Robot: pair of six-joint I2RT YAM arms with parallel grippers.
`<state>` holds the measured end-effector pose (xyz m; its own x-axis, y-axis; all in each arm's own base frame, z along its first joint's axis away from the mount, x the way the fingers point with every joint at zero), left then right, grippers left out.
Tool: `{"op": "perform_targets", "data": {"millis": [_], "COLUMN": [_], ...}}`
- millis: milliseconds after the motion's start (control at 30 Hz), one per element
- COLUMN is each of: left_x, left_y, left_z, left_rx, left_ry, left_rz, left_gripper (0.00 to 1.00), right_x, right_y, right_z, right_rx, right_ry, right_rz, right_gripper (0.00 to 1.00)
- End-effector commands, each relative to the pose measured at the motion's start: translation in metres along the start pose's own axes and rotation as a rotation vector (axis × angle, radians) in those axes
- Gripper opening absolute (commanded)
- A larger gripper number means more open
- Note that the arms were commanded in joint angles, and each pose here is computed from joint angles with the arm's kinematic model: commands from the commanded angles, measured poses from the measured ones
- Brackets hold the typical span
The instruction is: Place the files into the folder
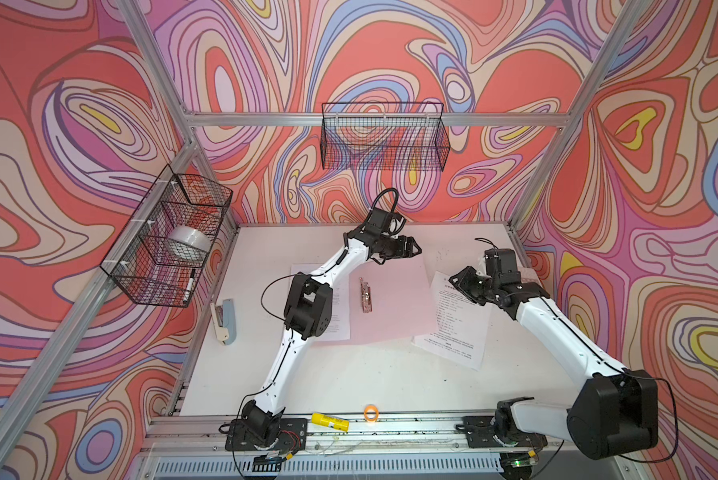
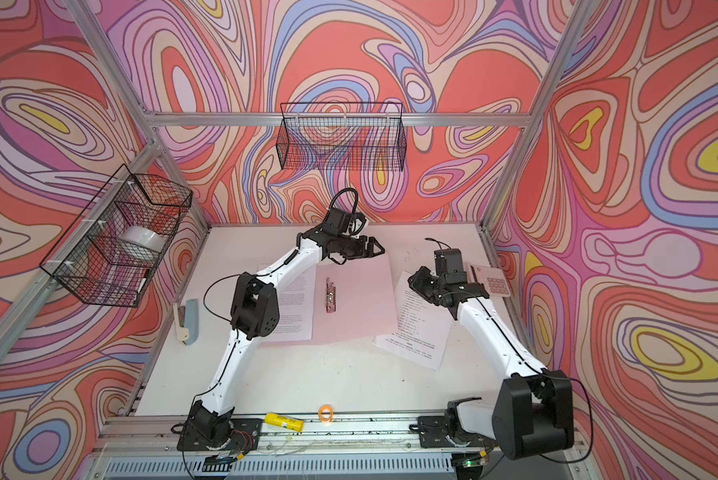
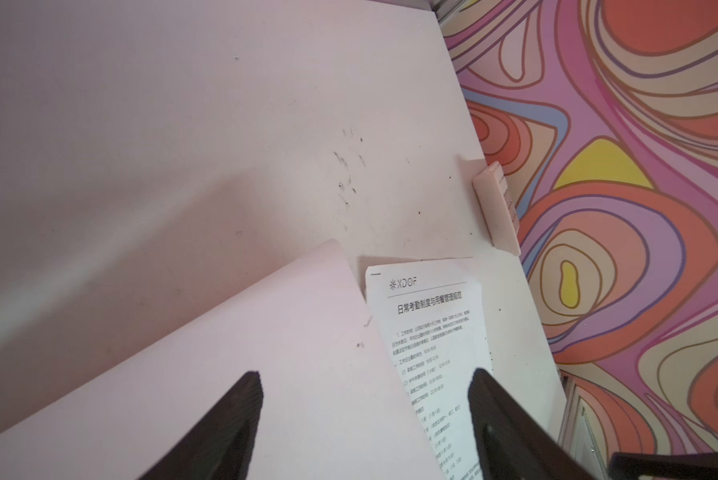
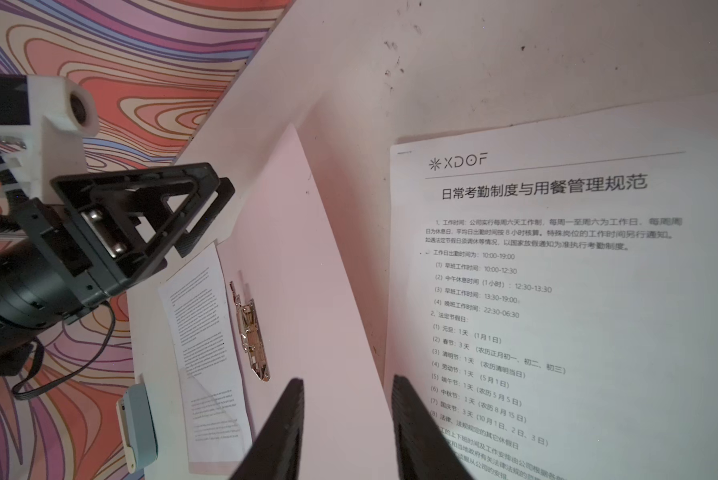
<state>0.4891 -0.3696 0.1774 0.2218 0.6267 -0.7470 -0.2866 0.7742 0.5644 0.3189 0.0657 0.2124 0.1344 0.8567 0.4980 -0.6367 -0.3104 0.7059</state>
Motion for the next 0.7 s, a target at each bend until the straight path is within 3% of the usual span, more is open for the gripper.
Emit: {"op": "perform_targets", "data": {"millis": [0, 267, 667], "left_x": [-0.028, -0.023, 0.008], "left_y": [-0.020, -0.073, -0.121], "left_z": [-0.008, -0.039, -0.049], "left_rx": [0.010, 0.042, -0.016], "left_ry": [-0.027, 0.023, 0.057], "left_rz": [-0.110, -0.119, -0.099], "left_gripper": [0.77, 0.76, 0.76], "right_x": [-0.005, -0.008, -0.003], "right_y": [-0.004, 0.001, 0.022], "right_z": [-0.009, -0.012, -0.008], "right_rx": [0.051, 0.052, 0.013], "right_ry": [-0.029, -0.023, -0.025], "right_rz": [-0.001, 0.000, 0.024], "right_gripper": [0.37, 0.36, 0.34]}}
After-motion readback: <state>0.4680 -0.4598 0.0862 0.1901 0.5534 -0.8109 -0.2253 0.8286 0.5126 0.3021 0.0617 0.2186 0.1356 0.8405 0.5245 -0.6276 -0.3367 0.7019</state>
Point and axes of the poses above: each gripper's point midway between its finger pads, its own y axis back along the fingers, its own x axis along the line the jaws close on, z = x × y, the point moved 6 cm from there along y, back along the fingers, and after that the axes turned 12 degrees about y, right-handed, at the moved point
